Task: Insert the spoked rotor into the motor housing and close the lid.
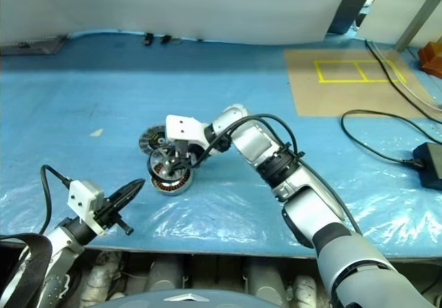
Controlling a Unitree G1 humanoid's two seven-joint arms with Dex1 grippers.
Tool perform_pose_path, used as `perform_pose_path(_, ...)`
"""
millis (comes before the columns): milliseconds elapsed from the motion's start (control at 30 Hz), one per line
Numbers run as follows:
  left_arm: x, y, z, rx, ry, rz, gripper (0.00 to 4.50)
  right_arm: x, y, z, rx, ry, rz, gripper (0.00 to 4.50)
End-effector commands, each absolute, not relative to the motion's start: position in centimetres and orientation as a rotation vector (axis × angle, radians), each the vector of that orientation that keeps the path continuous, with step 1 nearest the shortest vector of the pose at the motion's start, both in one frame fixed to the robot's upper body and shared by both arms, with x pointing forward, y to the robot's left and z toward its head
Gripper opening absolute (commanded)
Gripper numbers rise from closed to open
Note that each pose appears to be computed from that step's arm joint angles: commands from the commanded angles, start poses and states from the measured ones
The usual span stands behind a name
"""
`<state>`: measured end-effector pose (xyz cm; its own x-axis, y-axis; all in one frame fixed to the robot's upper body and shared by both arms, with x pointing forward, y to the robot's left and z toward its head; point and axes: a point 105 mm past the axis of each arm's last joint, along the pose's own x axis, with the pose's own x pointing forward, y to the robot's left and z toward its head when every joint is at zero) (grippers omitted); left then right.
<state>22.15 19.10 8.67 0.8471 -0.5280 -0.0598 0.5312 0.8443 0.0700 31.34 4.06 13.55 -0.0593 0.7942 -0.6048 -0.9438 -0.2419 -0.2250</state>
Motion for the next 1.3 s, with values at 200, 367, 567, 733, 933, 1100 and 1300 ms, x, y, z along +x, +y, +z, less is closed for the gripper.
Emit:
perform_pose_path(200, 22.1, 18.3, 10.5, 0.093, 0.003, -0.574, 0.0, 30.8, 4.1, 13.2, -0.804, 0.257, 1.687, 1.2)
perform_pose_path(367, 22.5, 18.0, 10.9, 0.101, 0.002, -0.581, 0.0, 30.5, 4.3, 12.3, -0.806, 0.279, 1.689, 1.2)
perform_pose_path(567, 22.9, 18.0, 11.4, 0.112, -0.003, -0.571, 0.0, 30.6, 4.6, 12.2, -0.826, 0.251, 1.677, 1.94)
perform_pose_path(733, 23.0, 17.9, 11.7, 0.111, -0.002, -0.575, 0.0, 30.7, 5.1, 14.2, -0.748, 0.198, 1.672, 3.55)
perform_pose_path(933, 23.9, 17.5, 12.0, 0.107, -0.011, -0.597, 0.0, 30.5, 4.7, 16.6, -0.605, 0.187, 1.684, 3.88)
perform_pose_path(1100, 24.5, 16.9, 12.3, 0.096, -0.024, -0.614, 0.0, 30.6, 4.8, 16.3, -0.437, 0.226, 1.643, 2.65)
perform_pose_path(1300, 24.6, 17.1, 12.6, 0.089, -0.042, -0.601, 0.0, 31.0, 6.6, 13.6, -0.271, 0.249, 1.522, 0.53)
